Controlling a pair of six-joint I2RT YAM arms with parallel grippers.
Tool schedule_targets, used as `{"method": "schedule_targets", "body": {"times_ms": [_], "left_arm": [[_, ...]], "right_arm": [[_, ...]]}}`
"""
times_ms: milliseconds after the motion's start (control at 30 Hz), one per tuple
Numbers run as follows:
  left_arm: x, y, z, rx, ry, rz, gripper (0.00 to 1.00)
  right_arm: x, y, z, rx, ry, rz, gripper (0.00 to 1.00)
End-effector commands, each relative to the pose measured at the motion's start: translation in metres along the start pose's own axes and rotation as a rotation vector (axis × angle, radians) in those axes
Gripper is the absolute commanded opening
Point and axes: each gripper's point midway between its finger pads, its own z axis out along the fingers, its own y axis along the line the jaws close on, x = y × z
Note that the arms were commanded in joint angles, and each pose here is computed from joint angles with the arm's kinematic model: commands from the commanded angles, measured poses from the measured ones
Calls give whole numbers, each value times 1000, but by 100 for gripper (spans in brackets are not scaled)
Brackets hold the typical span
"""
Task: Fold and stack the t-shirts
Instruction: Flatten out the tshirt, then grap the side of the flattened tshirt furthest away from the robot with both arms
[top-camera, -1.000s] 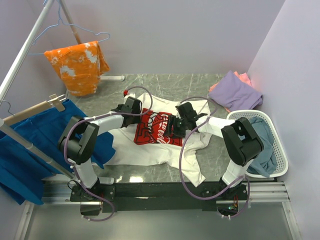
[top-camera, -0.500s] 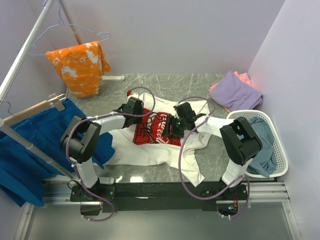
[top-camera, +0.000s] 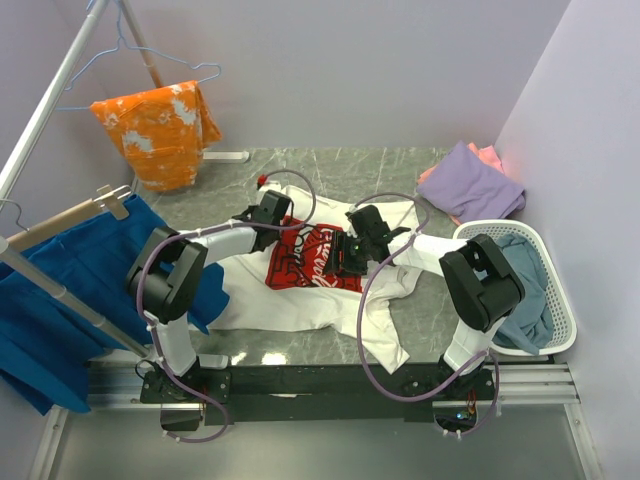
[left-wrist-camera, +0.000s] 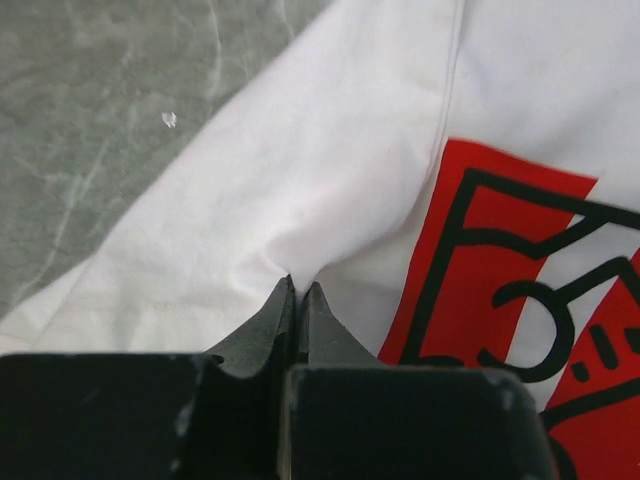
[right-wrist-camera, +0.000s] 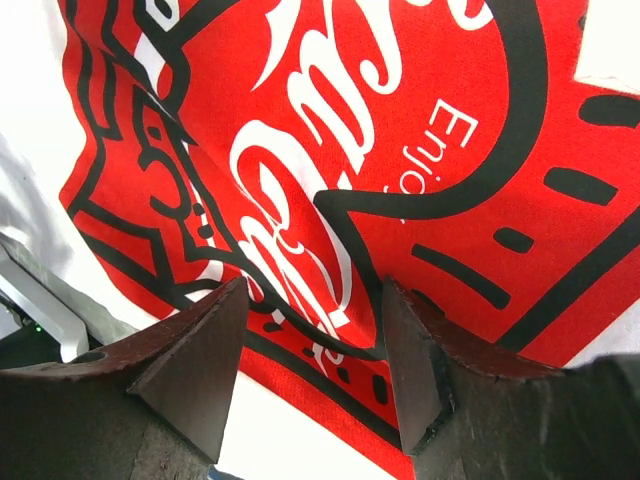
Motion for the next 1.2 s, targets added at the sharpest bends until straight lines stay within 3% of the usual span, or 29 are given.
{"method": "schedule_targets", "body": {"times_ms": [0,200,233,400,467,567,600,633,667,733,767,967,1000,1067,1167], "left_arm": [[-45,7,-10,-61,-91,-19,1],[-96,30,-2,-150,-160,-35,1],[-112,44,1,-185,-177,-46,1],[-120,110,41,-362,-150,-91,3],[-115,126,62,-419,-149,-96,23],[-109,157,84,-541,-111,-97,38],[-111,164,89,-555,-103,-120,61],[-123,167,87,-572,-116,-141,74],[-122,168,85,-579,-102,-138,79],[-124,164,77,-551,-120,-151,94],[-147,157,61,-488,-188,-194,95],[-165,86,-17,-197,-285,-244,99],[-151,53,-24,-105,-265,-227,100],[-142,27,-45,-13,-269,-229,99],[-99,-6,-56,84,-205,-251,99]], "right_arm": [[26,-35,3,132,58,-2,63],[33,-49,2,193,69,0,63],[32,-49,0,194,65,-4,63],[33,-49,-5,197,54,-22,63],[29,-47,-7,193,39,-25,63],[20,-47,-10,205,11,-31,63],[15,-48,-11,223,-8,-34,63],[6,-46,-16,228,-36,-34,64],[-1,-47,-19,238,-61,-31,65],[-27,-52,-33,281,-149,-11,66],[-36,-55,-39,299,-182,-2,67],[-108,-80,-73,310,-359,112,68],[-113,-84,-73,310,-360,122,69],[-127,-92,-69,288,-342,157,68],[-137,-97,-61,269,-329,194,68]]}}
